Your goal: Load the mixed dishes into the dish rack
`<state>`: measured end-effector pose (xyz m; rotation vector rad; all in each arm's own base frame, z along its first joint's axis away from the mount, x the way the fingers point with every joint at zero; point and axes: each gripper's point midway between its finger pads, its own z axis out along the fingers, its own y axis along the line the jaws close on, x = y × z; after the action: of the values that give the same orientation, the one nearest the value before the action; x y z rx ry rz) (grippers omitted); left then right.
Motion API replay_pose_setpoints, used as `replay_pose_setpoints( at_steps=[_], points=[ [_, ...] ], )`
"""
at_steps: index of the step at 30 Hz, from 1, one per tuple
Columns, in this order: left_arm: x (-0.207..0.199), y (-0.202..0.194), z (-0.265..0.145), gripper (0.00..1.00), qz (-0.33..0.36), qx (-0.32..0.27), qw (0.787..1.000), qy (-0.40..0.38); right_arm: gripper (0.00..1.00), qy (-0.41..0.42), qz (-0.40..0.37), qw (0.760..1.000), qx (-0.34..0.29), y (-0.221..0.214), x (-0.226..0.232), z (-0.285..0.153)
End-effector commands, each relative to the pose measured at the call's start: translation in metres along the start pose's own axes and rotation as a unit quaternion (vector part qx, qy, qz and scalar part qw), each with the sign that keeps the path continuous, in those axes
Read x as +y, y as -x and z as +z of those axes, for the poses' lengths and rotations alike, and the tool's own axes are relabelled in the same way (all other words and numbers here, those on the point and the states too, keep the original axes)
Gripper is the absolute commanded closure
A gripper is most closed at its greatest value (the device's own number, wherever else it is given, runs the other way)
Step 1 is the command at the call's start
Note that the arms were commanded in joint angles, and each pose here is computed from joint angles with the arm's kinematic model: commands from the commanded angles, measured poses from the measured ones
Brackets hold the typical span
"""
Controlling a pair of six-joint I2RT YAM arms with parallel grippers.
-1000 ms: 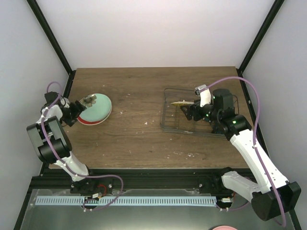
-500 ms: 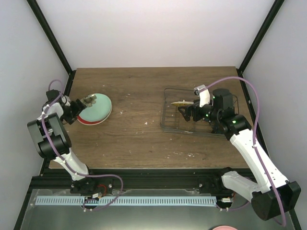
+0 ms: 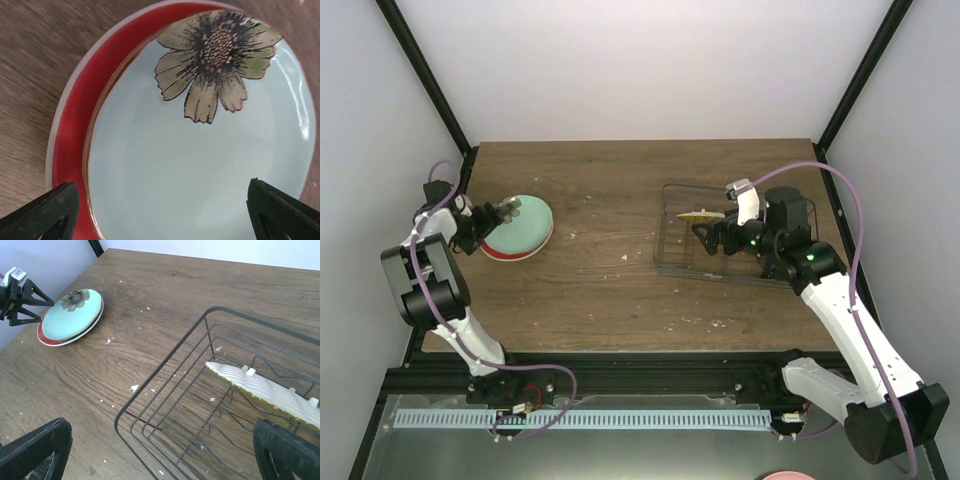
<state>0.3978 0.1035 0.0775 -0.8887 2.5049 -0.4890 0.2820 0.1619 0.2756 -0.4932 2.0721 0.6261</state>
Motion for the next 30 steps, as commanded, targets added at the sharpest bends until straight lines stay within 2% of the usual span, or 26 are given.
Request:
replay_pose_setpoints(
  at_steps=[1,23,30],
  points=[
    [0.008,0.001,0.005,0.08,0.015,0.002,0.999,0.034,0.0,-0.002,0.009,1.0,0.01,-0.008,0.001,-0.002],
    [0.014,-0.029,0.047,0.09,0.003,0.036,0.998,0.042,0.0,-0.024,0.033,0.999,0.016,-0.017,-0.002,-0.016],
    [0.024,-0.057,0.06,0.12,-0.013,0.055,0.998,0.029,0.0,-0.027,0.042,0.998,0.022,-0.02,-0.003,-0.015]
  ],
)
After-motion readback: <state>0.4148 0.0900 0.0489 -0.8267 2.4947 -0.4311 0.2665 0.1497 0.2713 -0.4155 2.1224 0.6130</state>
